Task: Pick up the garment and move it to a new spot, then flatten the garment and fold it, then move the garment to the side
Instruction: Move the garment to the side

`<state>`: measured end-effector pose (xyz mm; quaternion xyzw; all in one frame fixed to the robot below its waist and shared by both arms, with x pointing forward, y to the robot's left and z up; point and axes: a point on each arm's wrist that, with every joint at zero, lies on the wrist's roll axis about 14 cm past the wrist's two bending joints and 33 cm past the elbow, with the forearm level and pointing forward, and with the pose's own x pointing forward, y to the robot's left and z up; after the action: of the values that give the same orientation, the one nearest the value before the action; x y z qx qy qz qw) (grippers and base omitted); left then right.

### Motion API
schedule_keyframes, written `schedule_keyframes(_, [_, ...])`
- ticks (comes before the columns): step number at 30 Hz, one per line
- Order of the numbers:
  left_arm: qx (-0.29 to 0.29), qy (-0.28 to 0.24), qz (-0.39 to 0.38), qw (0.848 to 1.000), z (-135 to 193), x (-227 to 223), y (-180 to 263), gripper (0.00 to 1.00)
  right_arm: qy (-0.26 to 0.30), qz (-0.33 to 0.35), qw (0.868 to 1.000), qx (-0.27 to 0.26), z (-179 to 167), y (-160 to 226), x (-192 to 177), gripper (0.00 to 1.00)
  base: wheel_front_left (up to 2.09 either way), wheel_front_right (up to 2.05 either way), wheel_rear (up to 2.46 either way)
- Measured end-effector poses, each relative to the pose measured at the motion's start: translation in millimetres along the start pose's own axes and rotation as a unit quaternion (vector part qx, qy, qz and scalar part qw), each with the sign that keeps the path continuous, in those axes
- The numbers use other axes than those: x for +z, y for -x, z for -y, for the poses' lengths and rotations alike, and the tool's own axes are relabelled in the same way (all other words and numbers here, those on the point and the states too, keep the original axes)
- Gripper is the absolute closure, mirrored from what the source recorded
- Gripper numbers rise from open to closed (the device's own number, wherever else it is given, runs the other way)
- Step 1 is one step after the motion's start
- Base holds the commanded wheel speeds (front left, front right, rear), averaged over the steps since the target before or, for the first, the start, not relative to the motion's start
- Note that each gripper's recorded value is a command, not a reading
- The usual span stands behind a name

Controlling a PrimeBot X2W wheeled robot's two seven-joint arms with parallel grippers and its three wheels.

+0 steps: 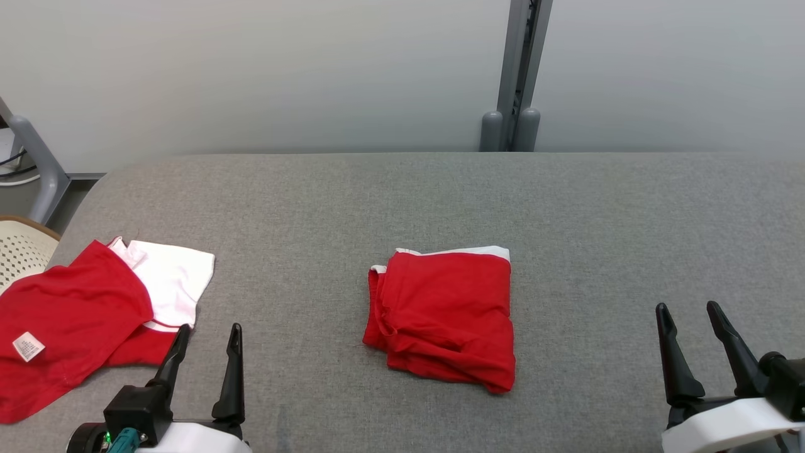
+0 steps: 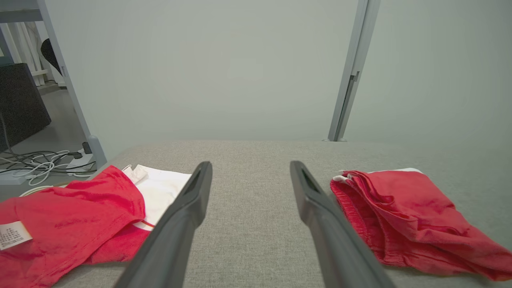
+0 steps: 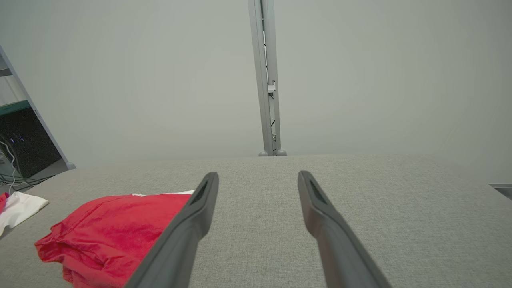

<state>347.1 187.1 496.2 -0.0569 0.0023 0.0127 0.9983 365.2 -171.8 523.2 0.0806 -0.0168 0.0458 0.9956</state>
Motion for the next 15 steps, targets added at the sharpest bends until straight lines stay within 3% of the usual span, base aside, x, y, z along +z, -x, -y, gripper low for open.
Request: schedule_keyframes(15, [-0.006, -0.008, -0.012, 1.0, 0.6, -3.5, 2.8, 0.0, 0.006, -0.008, 1.0, -0.005, 3.5, 4.8, -0.4, 0.0, 0.0, 0.0, 0.0])
